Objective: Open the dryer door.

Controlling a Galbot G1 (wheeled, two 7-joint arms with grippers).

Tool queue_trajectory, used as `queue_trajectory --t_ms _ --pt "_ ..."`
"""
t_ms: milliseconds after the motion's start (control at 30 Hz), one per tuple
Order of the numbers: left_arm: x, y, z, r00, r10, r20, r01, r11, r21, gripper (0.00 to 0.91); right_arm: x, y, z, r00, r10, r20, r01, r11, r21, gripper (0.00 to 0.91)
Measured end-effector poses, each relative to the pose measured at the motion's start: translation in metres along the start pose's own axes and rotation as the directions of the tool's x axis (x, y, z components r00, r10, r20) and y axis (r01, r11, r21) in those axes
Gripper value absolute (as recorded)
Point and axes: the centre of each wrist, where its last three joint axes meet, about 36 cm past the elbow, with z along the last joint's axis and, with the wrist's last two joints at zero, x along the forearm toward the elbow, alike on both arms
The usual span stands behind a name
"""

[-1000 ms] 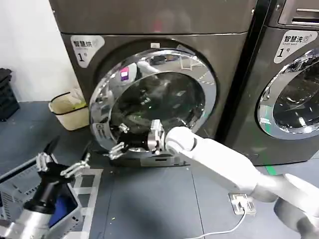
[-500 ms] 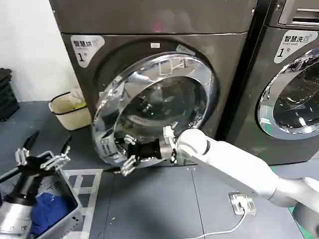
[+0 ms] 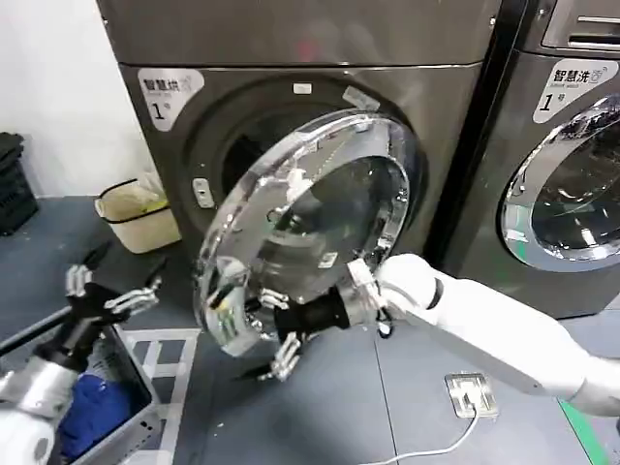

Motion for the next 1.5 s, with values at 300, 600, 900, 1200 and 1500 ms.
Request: queue_trajectory --t_ms 300,600,900,1200,1500 --pt "-0.051 0.008 0.002 0.961 0.273 -0.040 -0.274 0.961 -0.045 0.907 0.037 0.015 -0.006 0.998 -0.027 -0.055 0.030 0.998 0.050 0.907" --pt "-0.088 0.004 0.000 0.883 0.462 -0.084 -0.468 0.878 -0.101 0.907 0.107 0.064 -0.005 0.988 0.124 -0.088 -0.116 0.989 0.091 0.907" --pt "-0.116 -0.021 0.008 0.826 0.561 -0.056 -0.564 0.823 -0.075 0.907 0.185 0.143 0.009 0.943 0.313 -0.116 -0.296 0.945 0.141 0.907" --pt "-0.137 -0.055 0.011 0.787 0.617 0.001 -0.616 0.785 -0.065 0.907 0.240 0.229 0.036 0.775 0.625 -0.094 -0.602 0.775 0.192 0.907" --pt "-0.153 -0.086 0.010 0.748 0.661 0.061 -0.659 0.750 -0.051 0.907 0.286 0.356 0.035 0.372 0.924 -0.088 -0.878 0.381 0.289 0.907"
